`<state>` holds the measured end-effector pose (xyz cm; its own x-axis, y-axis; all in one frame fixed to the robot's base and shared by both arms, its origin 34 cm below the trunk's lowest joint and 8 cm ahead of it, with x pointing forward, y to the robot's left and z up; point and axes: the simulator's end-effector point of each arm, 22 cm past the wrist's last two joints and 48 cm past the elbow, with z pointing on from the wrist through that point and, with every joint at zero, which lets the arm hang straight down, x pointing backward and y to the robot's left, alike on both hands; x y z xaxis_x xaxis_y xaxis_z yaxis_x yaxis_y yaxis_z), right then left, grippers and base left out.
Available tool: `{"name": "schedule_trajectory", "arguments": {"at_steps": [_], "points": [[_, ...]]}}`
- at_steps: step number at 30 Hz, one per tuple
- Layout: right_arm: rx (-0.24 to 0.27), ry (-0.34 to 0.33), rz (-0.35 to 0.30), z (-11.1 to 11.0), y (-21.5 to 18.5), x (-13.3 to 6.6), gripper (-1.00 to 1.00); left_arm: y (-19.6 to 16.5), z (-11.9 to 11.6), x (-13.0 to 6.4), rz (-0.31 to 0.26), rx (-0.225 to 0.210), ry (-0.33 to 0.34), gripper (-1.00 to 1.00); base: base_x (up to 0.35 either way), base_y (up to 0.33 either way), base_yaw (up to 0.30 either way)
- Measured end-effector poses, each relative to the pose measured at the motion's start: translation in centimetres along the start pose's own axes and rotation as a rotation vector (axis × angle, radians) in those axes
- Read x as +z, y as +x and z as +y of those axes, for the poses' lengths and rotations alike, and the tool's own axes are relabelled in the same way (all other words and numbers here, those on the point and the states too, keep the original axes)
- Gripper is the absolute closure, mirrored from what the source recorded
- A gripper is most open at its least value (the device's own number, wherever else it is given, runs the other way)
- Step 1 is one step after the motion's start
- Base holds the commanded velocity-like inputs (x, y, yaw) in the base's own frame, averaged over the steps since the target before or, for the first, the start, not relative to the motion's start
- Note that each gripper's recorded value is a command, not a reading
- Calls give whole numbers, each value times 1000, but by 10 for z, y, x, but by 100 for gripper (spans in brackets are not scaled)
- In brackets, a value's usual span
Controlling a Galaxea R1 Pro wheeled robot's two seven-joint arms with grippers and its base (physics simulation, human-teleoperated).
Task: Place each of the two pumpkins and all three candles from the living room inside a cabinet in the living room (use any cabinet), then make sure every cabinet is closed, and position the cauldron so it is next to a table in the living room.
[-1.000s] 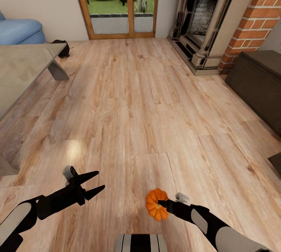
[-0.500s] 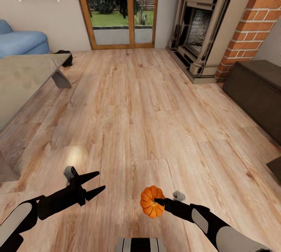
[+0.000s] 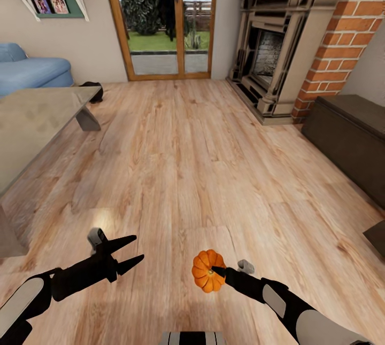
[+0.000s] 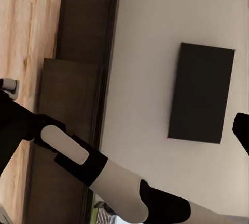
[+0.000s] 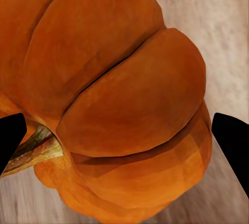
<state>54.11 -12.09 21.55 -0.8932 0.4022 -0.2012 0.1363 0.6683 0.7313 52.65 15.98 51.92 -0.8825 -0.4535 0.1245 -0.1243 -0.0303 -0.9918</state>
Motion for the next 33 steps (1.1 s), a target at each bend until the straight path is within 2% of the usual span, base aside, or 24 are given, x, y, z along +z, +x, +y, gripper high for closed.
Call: {"name": "schedule_trajectory", "arguments": {"at_steps": [11,28,33], "points": [[-28,-20,-30,18,-15,-9,100,4,-20,-1,1,40,20,-100,-254,0,11],[-80,-50,-81,49,-39,-26,100,15,-57,-1,7,111,61,-100,-338,0,219],[-95,-58,-95,57,-46,-31,100,18,-67,-2,8,130,71,-100,-338,0,50]]}}
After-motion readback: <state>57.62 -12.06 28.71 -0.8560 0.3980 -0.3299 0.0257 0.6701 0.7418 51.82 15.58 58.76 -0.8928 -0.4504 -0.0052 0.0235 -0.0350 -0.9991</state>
